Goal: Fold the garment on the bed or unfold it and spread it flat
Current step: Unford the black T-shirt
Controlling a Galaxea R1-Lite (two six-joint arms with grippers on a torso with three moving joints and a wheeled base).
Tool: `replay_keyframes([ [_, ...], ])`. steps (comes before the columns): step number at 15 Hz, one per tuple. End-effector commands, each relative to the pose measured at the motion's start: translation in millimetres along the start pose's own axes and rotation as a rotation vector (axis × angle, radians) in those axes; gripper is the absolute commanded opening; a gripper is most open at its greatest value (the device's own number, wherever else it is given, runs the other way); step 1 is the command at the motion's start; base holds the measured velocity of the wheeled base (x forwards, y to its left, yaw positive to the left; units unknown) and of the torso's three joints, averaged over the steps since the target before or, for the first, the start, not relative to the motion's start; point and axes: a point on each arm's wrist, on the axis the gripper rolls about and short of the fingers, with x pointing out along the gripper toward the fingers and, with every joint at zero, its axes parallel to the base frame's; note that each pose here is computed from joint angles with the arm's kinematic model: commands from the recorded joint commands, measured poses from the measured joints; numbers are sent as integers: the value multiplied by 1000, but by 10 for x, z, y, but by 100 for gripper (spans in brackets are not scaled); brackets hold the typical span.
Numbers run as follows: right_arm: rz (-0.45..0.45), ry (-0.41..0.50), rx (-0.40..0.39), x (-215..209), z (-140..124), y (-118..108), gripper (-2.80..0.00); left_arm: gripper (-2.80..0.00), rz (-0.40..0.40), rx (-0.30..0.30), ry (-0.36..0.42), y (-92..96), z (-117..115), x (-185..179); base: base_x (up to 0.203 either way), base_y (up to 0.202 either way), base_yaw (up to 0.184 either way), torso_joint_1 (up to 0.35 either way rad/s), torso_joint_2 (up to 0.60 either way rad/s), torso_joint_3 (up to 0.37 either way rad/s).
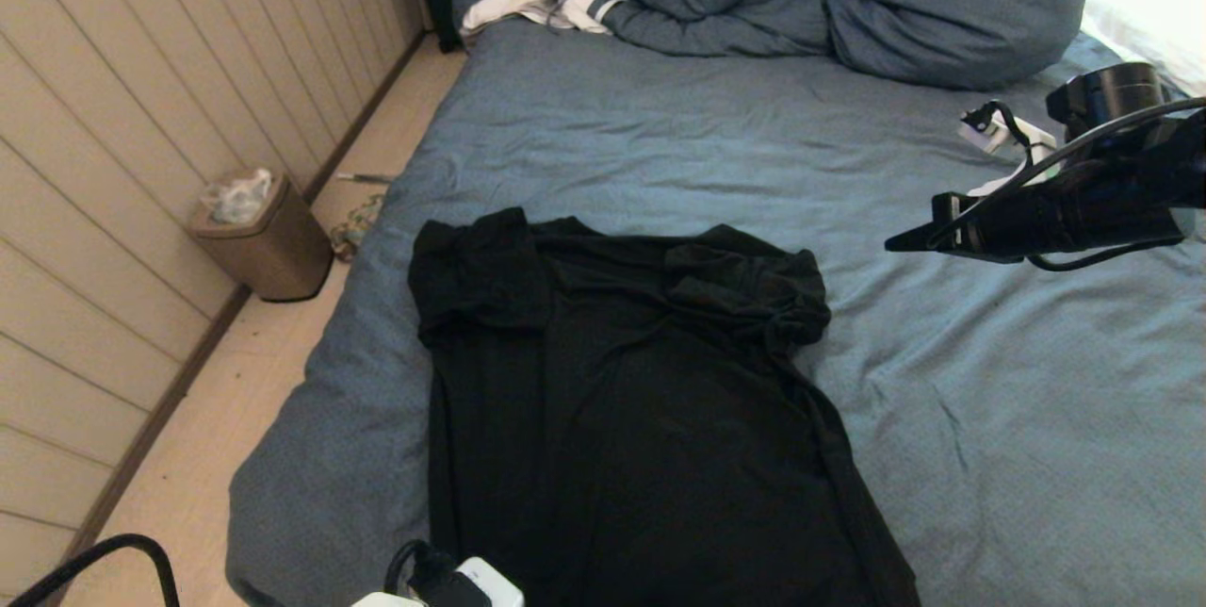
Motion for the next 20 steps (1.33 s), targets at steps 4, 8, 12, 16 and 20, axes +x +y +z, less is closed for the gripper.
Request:
replay_keyframes([
  [4, 3, 2, 2, -6, -3, 3, -280, 0, 111, -166, -201, 415, 590, -169, 0, 0, 0, 0, 0, 0],
  [8, 0, -6, -4, -29, 10, 8, -280, -280, 123, -250, -362, 810, 1517, -159, 0, 0, 0, 0, 0, 0],
  [12, -3, -9, -4, -36, 15, -1, -280, -280, 161, -281, -398, 1116, 2077, 255, 0, 0, 0, 0, 0, 0],
  [16, -7, -2, -5, -16, 2, -12, -280, -280, 211, -312, -565, 1436, 2464, 238, 0, 0, 0, 0, 0, 0],
  [20, -6, 7, -4, -1, -19, -13, -280, -280, 300, -363, -623, 1762, 2690, 402, 0, 0, 0, 0, 0, 0],
])
